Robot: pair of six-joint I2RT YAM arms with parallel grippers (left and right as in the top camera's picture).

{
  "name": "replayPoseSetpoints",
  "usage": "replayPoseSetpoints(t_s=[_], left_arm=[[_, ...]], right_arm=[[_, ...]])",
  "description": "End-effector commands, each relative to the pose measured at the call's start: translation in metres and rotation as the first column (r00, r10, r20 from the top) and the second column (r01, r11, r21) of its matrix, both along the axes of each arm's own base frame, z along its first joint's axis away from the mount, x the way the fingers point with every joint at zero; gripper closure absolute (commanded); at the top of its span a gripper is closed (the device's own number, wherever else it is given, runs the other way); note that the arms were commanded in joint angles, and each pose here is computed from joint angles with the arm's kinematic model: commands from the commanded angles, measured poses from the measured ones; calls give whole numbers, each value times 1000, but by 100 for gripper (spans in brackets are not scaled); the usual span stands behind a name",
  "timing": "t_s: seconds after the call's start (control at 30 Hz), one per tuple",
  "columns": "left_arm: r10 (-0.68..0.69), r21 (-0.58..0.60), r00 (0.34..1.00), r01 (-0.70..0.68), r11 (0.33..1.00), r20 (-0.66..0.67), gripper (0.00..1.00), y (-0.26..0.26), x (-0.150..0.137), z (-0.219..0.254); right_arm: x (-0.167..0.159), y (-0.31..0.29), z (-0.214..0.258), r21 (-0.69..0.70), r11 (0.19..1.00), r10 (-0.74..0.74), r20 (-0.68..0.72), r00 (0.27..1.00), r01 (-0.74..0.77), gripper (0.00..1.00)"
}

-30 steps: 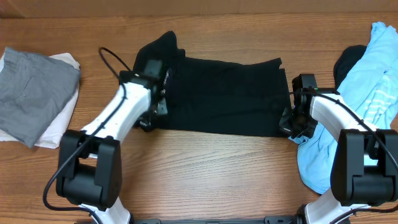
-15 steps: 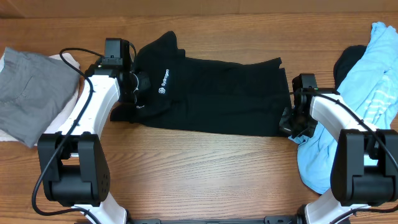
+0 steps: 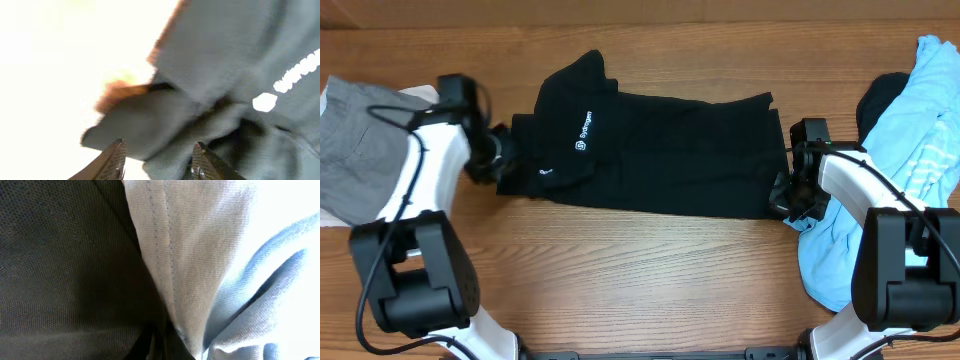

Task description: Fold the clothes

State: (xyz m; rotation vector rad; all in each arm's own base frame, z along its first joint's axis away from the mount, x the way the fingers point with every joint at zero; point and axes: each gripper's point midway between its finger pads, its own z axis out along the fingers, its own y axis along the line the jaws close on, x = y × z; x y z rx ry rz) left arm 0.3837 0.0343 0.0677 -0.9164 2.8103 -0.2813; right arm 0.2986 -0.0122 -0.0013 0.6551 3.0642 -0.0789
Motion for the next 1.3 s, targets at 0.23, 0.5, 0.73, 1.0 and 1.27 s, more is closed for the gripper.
replayPoseSetpoints(t_s=[0.23, 0.5, 0.73, 1.0, 1.27], left_arm=[[-11, 125, 998, 18, 992, -60, 39, 32, -13, -8], [-80, -5, 980, 80, 997, -180, 40, 7, -31, -58], [-171, -86, 966, 157, 984, -193, 78, -10, -29, -97], [-114, 32, 971, 123, 992, -208, 96, 25, -30, -90], [152, 352, 964, -67, 934, -220, 96, 115, -42, -64]], right_arm=[[-5, -6, -9, -21, 1000, -7, -17, 1000, 7, 91], [-7, -5, -9, -16, 1000, -8, -28, 1000, 7, 91], [-7, -5, -9, -16, 1000, -7, -28, 1000, 7, 91], [-7, -5, -9, -16, 1000, -7, -29, 1000, 7, 91], [-8, -4, -9, -13, 1000, -8, -32, 999, 7, 91]])
